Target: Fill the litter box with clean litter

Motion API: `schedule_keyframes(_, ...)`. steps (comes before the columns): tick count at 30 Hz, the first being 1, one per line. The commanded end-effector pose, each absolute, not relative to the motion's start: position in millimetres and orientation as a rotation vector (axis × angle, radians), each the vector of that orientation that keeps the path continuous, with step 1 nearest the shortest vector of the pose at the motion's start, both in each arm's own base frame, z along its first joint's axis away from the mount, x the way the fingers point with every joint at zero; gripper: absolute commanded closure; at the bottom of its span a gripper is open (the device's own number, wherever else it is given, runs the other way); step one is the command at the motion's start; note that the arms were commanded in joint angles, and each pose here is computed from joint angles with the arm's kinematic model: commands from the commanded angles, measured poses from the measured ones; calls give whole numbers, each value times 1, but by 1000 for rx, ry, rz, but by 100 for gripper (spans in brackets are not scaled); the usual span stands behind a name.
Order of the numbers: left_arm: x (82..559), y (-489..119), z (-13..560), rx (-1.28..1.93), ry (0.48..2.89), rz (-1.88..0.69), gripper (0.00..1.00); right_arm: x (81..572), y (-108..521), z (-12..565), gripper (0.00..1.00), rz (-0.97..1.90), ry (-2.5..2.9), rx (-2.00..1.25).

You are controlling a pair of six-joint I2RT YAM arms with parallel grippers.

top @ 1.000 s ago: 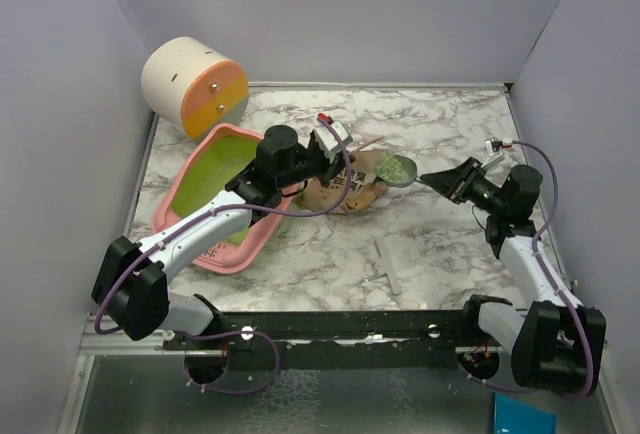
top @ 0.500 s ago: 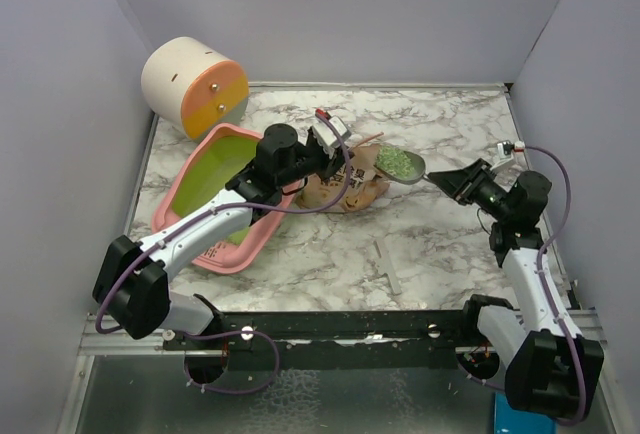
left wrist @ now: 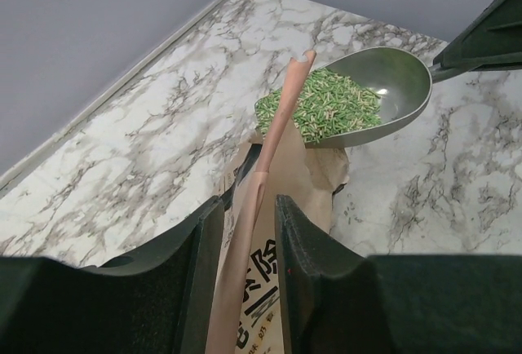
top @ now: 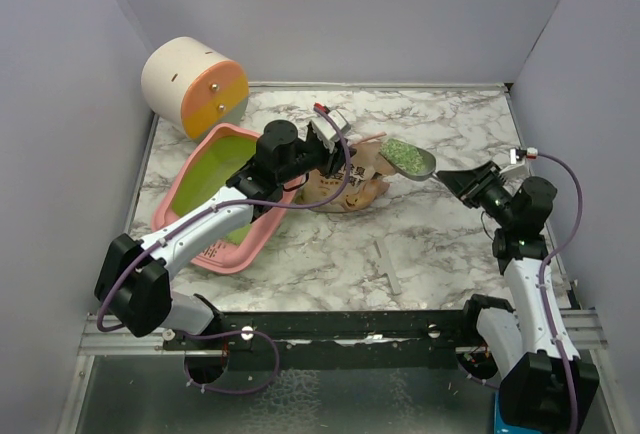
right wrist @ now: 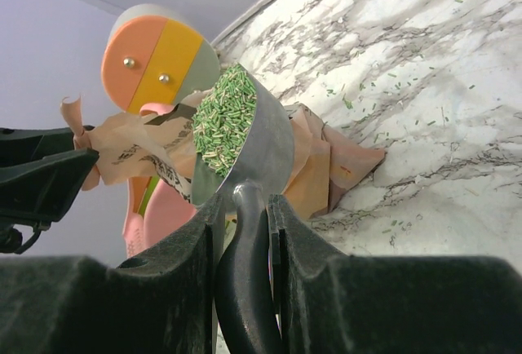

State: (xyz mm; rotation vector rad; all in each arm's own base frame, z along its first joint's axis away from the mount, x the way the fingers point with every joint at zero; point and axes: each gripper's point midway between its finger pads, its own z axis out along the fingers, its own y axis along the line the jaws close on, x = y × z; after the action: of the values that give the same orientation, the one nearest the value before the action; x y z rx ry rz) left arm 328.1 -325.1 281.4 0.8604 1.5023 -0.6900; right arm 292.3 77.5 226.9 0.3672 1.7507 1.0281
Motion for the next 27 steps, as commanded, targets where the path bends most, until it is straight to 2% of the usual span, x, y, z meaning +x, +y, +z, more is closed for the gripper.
schedule_keyframes(1,335,-324,301,813,1468,-679,64,298,69,255,99,1007,1657,393)
schedule_keyframes(10,336,-312,311,777,1500,-636,52,303,67,279,99,1010,1642,384)
schedule_keyframes(27,294,-275,346,706,1436,-649,48,332,73,326,99,1065,1626,249)
